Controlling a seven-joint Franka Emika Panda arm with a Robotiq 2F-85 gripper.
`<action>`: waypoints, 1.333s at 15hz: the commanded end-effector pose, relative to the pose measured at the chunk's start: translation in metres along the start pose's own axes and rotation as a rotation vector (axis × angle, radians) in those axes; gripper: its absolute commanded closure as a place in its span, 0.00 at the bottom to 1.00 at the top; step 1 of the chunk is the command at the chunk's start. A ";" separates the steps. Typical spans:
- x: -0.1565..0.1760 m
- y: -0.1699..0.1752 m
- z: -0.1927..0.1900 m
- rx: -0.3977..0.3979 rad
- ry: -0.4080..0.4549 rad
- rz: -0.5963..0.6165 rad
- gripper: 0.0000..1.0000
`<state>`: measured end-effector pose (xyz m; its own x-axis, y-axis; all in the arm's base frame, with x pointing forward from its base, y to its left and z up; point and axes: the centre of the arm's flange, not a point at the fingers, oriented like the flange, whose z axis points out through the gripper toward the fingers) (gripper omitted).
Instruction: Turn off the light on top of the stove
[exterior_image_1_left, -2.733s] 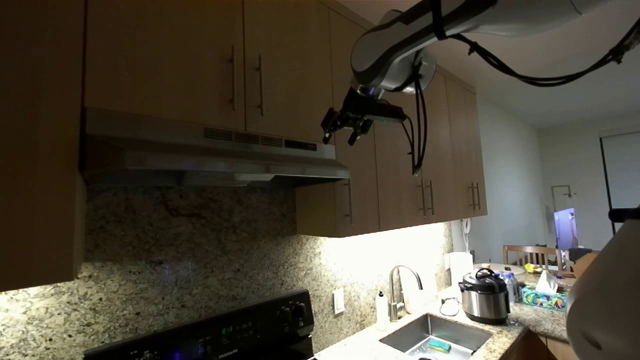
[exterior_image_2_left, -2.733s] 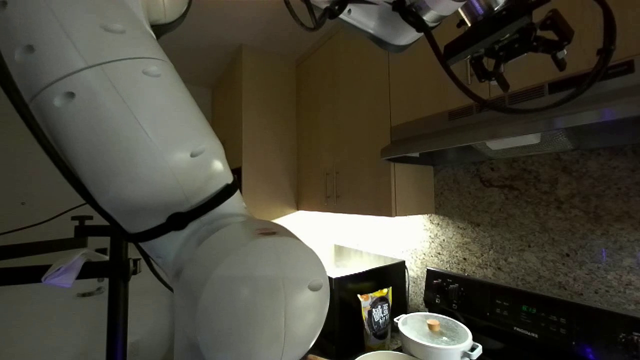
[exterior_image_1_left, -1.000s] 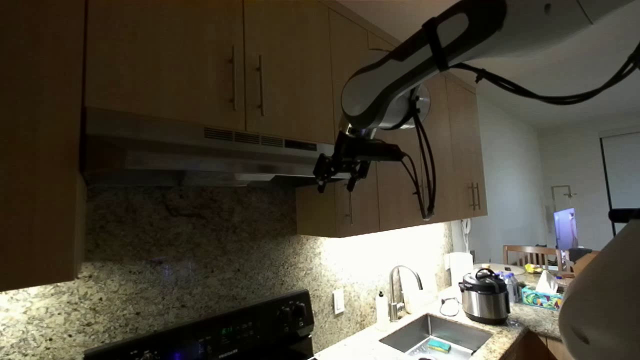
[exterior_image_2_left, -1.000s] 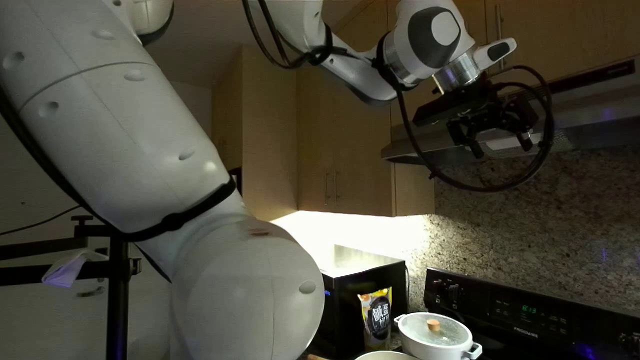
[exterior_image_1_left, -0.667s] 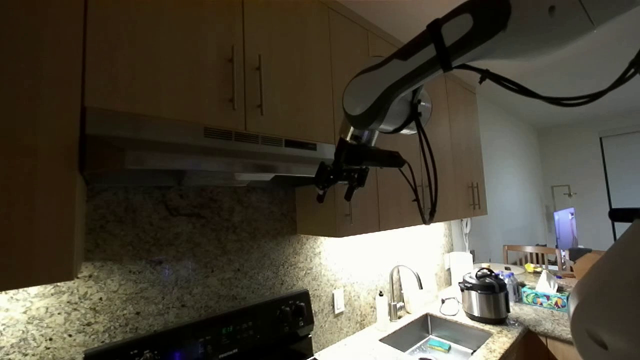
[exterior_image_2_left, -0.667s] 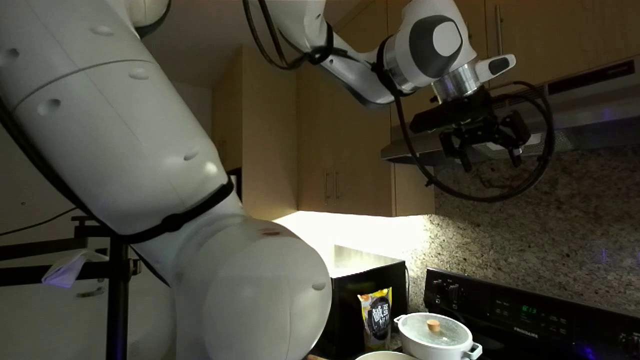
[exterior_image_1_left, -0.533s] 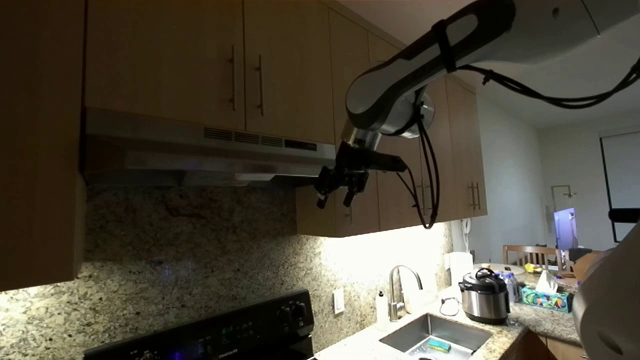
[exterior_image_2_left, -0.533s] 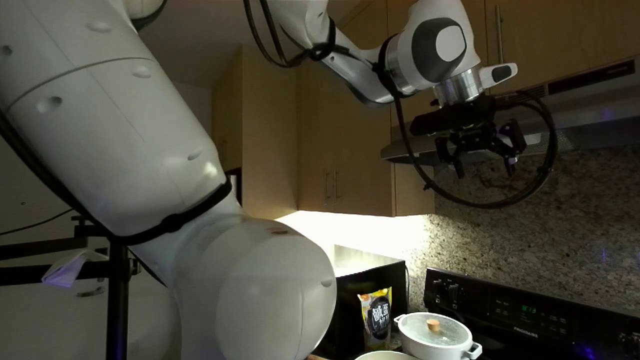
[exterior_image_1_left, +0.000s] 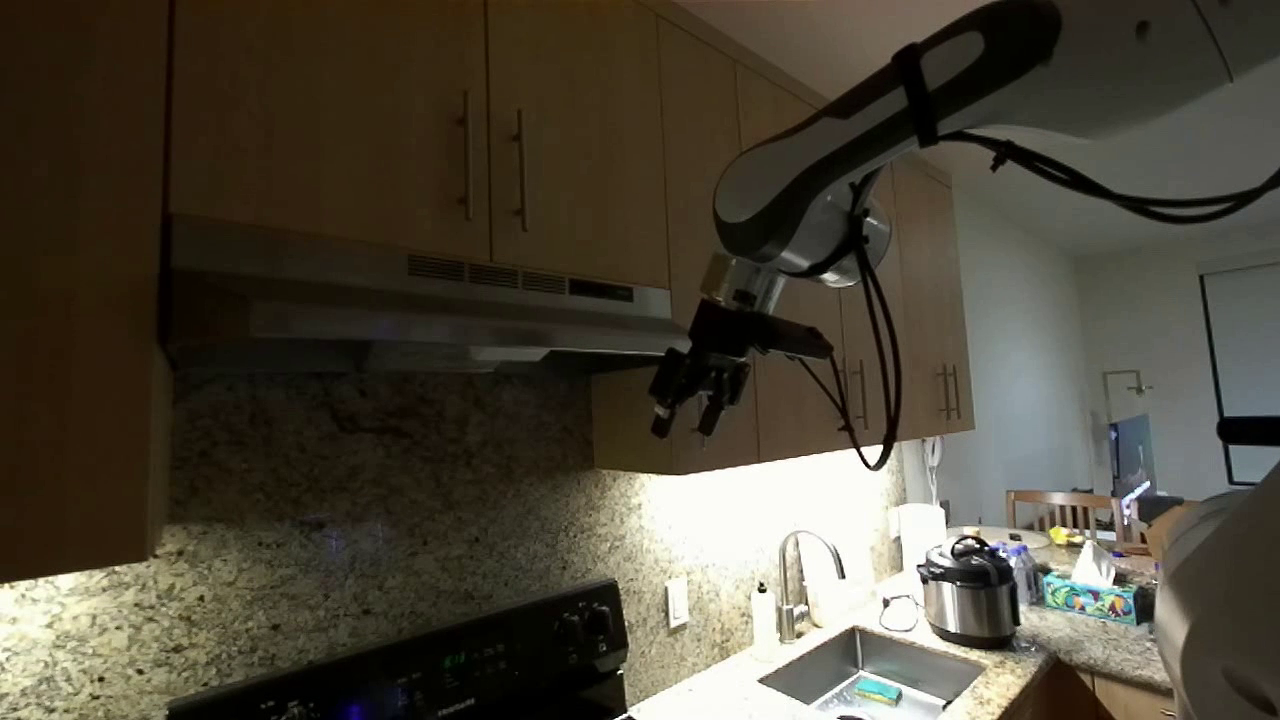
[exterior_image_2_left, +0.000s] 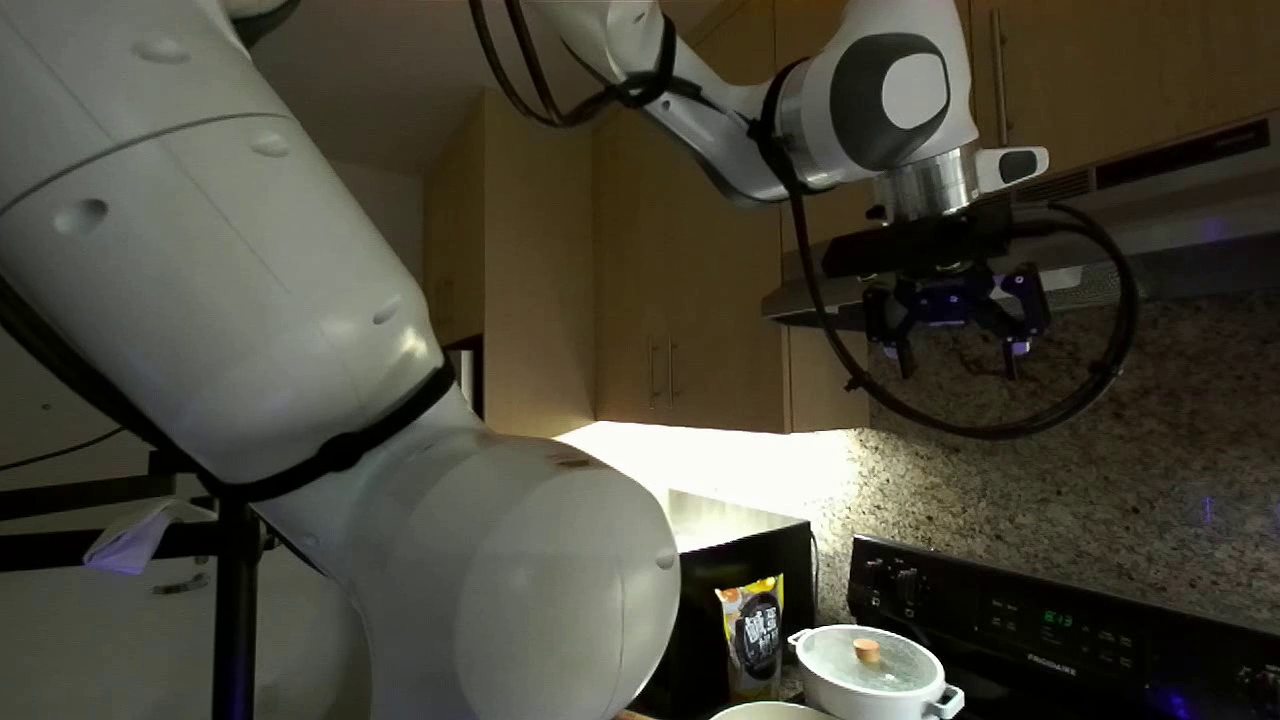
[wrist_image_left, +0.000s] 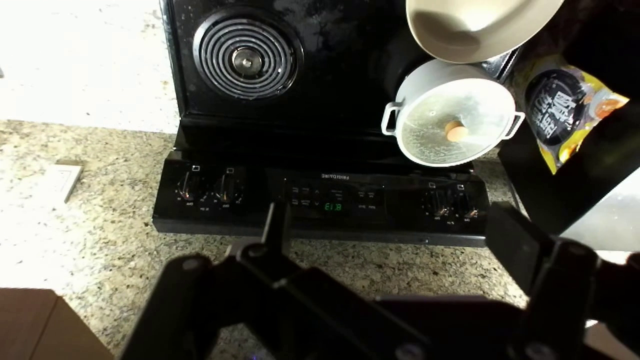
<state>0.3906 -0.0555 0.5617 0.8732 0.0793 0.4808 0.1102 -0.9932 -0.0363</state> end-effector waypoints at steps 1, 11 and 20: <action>0.000 0.000 0.000 0.000 0.000 -0.001 0.00; 0.002 0.002 0.010 0.024 0.002 0.019 0.00; -0.010 0.001 0.059 0.037 -0.280 0.050 0.00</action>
<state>0.4031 -0.0573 0.5178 0.9446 0.0593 0.3228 0.0844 -0.9944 -0.0642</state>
